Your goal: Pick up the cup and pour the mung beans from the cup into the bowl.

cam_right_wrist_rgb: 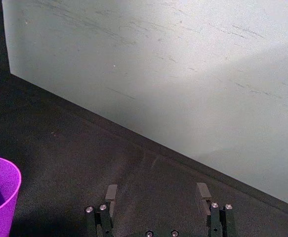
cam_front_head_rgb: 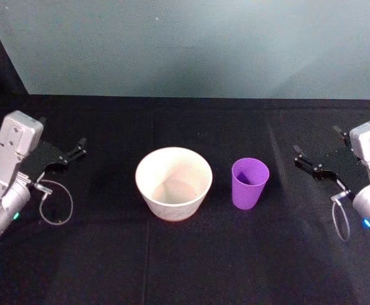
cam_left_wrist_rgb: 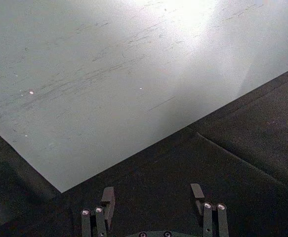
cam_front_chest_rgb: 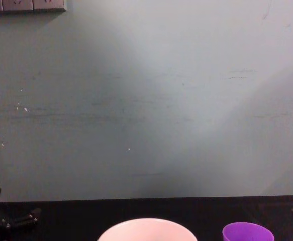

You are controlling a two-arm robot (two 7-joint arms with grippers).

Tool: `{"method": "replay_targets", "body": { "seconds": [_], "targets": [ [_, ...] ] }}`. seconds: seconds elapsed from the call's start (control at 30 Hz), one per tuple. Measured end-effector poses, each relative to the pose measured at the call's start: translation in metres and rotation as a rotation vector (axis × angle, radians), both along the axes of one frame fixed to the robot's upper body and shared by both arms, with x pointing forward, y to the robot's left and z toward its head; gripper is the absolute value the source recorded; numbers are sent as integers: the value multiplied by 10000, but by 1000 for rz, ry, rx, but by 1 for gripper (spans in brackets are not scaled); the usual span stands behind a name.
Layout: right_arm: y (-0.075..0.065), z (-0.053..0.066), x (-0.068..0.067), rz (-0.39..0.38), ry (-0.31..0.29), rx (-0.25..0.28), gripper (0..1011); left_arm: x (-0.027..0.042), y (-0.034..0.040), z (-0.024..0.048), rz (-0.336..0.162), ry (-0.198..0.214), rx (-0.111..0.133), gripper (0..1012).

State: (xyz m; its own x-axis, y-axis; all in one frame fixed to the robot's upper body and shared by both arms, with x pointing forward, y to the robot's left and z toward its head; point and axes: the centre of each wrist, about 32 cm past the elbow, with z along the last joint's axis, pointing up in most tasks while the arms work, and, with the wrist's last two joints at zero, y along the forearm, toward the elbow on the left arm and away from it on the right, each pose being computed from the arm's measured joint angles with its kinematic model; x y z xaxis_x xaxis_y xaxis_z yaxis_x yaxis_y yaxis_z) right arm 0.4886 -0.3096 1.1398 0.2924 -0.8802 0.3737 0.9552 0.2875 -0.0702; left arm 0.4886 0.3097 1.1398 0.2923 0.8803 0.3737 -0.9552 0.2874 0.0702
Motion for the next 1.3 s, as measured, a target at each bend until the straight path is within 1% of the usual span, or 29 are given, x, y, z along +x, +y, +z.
{"method": "replay_targets", "body": {
  "seconds": [1.3],
  "targets": [
    [0,0,0,0,0,0,1000,0,0,0,0,0,0,1000]
  ]
}}
